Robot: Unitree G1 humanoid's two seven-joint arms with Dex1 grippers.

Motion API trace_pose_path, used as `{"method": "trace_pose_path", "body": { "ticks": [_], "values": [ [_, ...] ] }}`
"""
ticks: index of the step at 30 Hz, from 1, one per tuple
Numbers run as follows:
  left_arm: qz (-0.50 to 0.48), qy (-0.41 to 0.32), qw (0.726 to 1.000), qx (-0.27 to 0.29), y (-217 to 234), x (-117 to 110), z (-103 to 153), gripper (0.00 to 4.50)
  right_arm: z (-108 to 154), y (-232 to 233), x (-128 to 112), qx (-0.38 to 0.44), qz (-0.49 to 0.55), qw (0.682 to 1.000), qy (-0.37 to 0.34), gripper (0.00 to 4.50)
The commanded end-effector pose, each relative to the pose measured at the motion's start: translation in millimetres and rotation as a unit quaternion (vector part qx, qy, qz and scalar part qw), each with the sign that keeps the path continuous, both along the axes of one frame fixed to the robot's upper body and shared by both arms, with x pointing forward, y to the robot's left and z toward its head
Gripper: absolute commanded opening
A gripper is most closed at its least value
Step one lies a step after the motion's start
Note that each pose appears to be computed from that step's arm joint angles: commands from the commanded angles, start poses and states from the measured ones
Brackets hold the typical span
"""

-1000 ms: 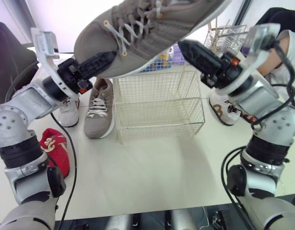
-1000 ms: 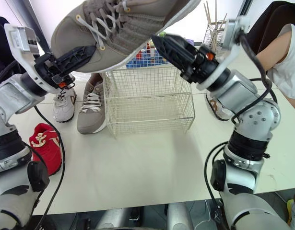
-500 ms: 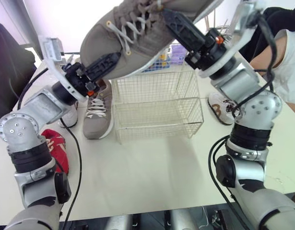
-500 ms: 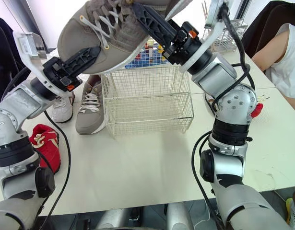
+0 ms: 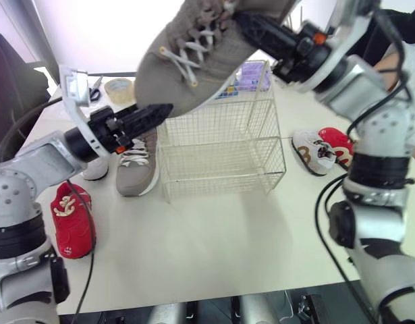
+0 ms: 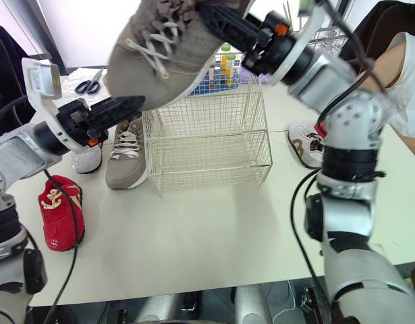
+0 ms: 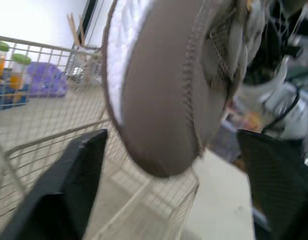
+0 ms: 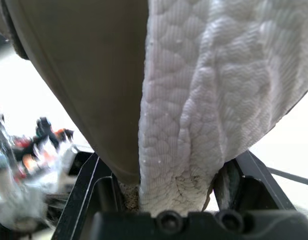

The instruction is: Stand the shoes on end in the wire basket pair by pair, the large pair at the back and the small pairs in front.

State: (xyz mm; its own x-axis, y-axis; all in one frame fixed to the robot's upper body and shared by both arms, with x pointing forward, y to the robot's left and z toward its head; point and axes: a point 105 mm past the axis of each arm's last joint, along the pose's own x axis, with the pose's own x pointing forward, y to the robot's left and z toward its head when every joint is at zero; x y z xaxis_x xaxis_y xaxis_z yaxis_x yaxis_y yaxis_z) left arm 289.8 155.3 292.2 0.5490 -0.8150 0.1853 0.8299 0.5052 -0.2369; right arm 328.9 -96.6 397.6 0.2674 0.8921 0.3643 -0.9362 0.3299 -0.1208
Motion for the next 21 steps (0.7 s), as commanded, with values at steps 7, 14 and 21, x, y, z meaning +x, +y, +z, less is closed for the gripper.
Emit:
{"method": "trace_pose_path", "body": {
  "ticks": [7, 14, 21],
  "values": [
    [0.040, -0.050, 0.996, 0.068, 27.2, -11.5, 0.9, 4.45, 66.8, -27.9, 17.7, -0.171, -0.069, 0.962, -0.203, 1.78],
    [0.055, -0.062, 0.994, 0.073, 25.2, -17.3, -5.2, 4.45, 51.2, -31.7, 31.8, -0.300, -0.099, 0.919, -0.233, 1.78],
    [0.065, -0.071, 0.993, 0.067, 24.2, -20.3, -4.0, 4.45, 20.0, -28.4, 49.2, -0.383, -0.108, 0.890, -0.225, 1.78]
  ]
}}
